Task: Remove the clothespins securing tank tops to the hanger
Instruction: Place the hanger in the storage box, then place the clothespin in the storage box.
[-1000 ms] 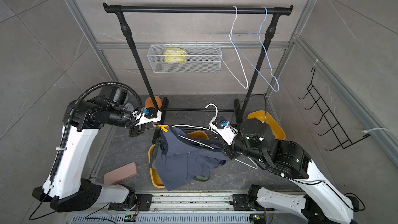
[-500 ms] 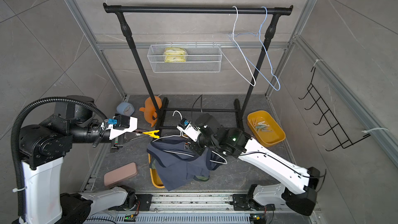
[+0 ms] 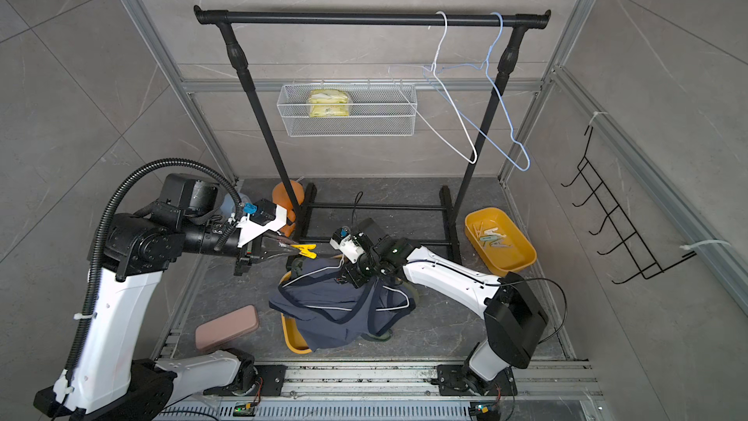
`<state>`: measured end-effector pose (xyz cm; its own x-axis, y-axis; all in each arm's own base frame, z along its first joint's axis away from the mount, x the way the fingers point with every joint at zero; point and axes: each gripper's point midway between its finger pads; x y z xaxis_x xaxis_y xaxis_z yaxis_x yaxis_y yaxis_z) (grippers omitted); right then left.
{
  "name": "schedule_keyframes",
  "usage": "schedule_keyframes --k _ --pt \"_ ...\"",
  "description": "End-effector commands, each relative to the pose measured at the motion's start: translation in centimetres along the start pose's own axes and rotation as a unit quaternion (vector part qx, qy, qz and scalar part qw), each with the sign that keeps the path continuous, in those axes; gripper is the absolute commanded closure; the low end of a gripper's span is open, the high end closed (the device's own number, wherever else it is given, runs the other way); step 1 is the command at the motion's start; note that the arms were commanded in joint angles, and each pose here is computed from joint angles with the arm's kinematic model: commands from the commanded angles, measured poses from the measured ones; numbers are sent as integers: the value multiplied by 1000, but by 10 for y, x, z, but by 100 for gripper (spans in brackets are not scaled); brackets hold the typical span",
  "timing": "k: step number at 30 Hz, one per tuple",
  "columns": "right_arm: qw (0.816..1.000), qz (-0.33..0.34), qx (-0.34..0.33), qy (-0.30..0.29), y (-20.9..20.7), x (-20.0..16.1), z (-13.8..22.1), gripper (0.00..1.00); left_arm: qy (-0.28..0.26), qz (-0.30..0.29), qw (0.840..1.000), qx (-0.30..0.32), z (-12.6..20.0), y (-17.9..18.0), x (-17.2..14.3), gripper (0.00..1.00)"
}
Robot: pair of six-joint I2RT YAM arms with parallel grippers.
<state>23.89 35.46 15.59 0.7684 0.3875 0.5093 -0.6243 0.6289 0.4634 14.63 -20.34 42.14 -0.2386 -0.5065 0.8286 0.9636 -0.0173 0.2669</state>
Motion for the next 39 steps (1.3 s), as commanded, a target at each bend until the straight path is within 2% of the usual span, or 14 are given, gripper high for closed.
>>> schedule_keyframes --k 1,5,10,15,19,23,27,39 --pt "999 -19 12 -30 -1 12 7 70 -29 2 1000 -2 1 2 12 100" --pt "998 -18 2 -61 -3 19 33 63 -37 24 999 -8 -7 9 11 100" --pt "993 12 12 -118 15 25 91 61 -49 46 997 -24 -13 12 12 100" --pt "979 65 80 -174 63 26 161 60 -74 66 994 -48 -17 14 20 100" --pt "964 101 140 -200 101 33 202 60 -102 79 989 -75 -17 14 31 100" --pt "940 129 202 -241 134 47 236 58 -132 93 981 -106 -17 12 40 100" --pt "926 137 246 -252 155 59 249 55 -140 102 978 -118 -20 15 42 100" --pt "917 131 265 -269 163 85 241 54 -148 101 976 -126 -21 15 43 100"
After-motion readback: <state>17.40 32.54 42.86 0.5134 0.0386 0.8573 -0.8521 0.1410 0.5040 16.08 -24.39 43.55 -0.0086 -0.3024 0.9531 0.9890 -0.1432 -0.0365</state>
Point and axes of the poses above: each gripper's point midway between its finger pads, its own z axis back along the fingers, its own y axis along the line the jaws close on, x = y × z, and after that the axes turned 13 degrees about -z, right-handed
